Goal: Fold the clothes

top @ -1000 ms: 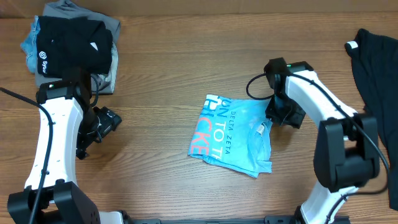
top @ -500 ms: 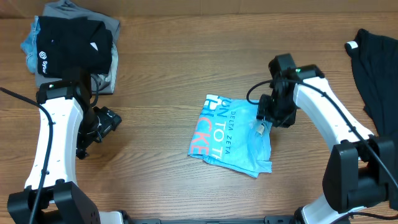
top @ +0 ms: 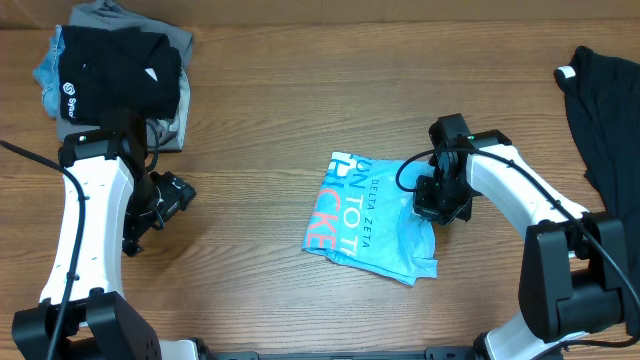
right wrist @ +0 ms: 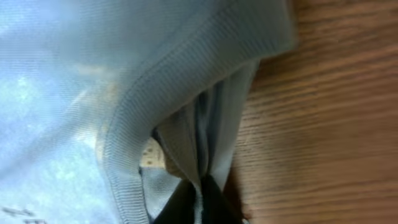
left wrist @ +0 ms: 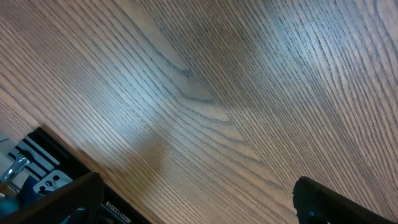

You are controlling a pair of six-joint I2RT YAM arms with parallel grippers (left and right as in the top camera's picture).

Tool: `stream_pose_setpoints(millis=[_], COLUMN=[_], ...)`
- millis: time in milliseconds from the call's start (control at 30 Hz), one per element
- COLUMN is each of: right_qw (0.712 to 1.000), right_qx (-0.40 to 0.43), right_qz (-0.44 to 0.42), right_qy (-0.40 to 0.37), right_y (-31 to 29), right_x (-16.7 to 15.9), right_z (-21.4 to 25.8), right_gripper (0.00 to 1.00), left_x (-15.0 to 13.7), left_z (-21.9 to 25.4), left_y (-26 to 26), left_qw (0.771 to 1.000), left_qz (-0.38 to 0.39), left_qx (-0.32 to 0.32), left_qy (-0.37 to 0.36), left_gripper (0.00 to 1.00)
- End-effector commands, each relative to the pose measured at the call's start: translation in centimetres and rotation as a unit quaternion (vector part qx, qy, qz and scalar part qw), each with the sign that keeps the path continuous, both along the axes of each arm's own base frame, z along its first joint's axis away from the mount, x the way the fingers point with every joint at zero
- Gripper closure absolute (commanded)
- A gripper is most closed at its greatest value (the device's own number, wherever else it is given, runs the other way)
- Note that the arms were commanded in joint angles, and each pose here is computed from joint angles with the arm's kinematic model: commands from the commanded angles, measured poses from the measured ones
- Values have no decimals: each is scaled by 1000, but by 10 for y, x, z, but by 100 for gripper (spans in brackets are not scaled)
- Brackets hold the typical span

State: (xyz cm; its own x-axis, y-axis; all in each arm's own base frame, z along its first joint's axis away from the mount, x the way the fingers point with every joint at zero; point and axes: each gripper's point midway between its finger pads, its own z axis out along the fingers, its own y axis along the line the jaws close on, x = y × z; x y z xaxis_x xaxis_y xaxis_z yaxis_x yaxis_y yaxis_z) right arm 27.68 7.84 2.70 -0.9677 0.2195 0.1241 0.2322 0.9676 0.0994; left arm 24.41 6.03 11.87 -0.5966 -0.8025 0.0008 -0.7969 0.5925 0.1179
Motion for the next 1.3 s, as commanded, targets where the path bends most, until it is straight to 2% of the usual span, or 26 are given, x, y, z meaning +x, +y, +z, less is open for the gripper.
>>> stream_pose_setpoints(millis=[0,200,233,267,300,400,433,467,500,567,700,833,967,1067,1133,1267], right_qw=[998,981,981,981,980,980,979,978,974,967,946,946,975,998,995,991], right_qx=[-48,-164,-165,-165,-165,-169,-170,-174,-186,-208,-272,-260,-156,-4,90,120], right_qz=[-27,-104,-104,-104,-104,-102,-102,-106,-119,-139,-169,-193,-158,-61,-10,28], right_qy=[-1,21,25,27,29,37,40,44,48,55,44,22,4,-15,-30,-46], right_y=[-16,-55,-56,-56,-56,-57,-58,-59,-62,-68,-90,-87,-52,3,40,66], right_x=[-2,-15,-17,-18,-19,-23,-25,-27,-30,-36,-41,-37,-24,-9,-3,-4], right_z=[0,9,9,9,9,10,10,11,13,18,46,67,66,66,70,63], right_gripper=[96,96,89,70,60,50,49,50,55,74,75,75,75,74,74,74], left_x=[-1,0,0,0,0,0,0,-1,-1,-1,0,0,1,2,2,2], left_z=[-1,-1,-1,-1,-1,-1,-1,-1,-1,-1,-1,-1,-1,-1,-1,-1], left_y=[-1,-1,-1,-1,-1,-2,-2,-2,-2,-2,-2,-2,-2,-1,-1,-1], left_qw=[1000,1000,1000,1000,1000,1000,1000,1000,1000,1000,1000,1000,1000,1000,1000,1000], left_qz=[-10,-10,-10,-10,-10,-10,-10,-11,-12,-12,-12,-11,-11,-11,-11,-11], left_qx=[-2,-2,-2,-2,-2,-6,-6,-6,-6,-6,-6,-6,-6,-5,-5,-5], left_qy=[3,2,2,2,2,2,2,2,3,3,2,2,0,-2,-2,-2], left_gripper=[0,0,0,0,0,0,0,0,0,0,0,0,0,0,0,0])
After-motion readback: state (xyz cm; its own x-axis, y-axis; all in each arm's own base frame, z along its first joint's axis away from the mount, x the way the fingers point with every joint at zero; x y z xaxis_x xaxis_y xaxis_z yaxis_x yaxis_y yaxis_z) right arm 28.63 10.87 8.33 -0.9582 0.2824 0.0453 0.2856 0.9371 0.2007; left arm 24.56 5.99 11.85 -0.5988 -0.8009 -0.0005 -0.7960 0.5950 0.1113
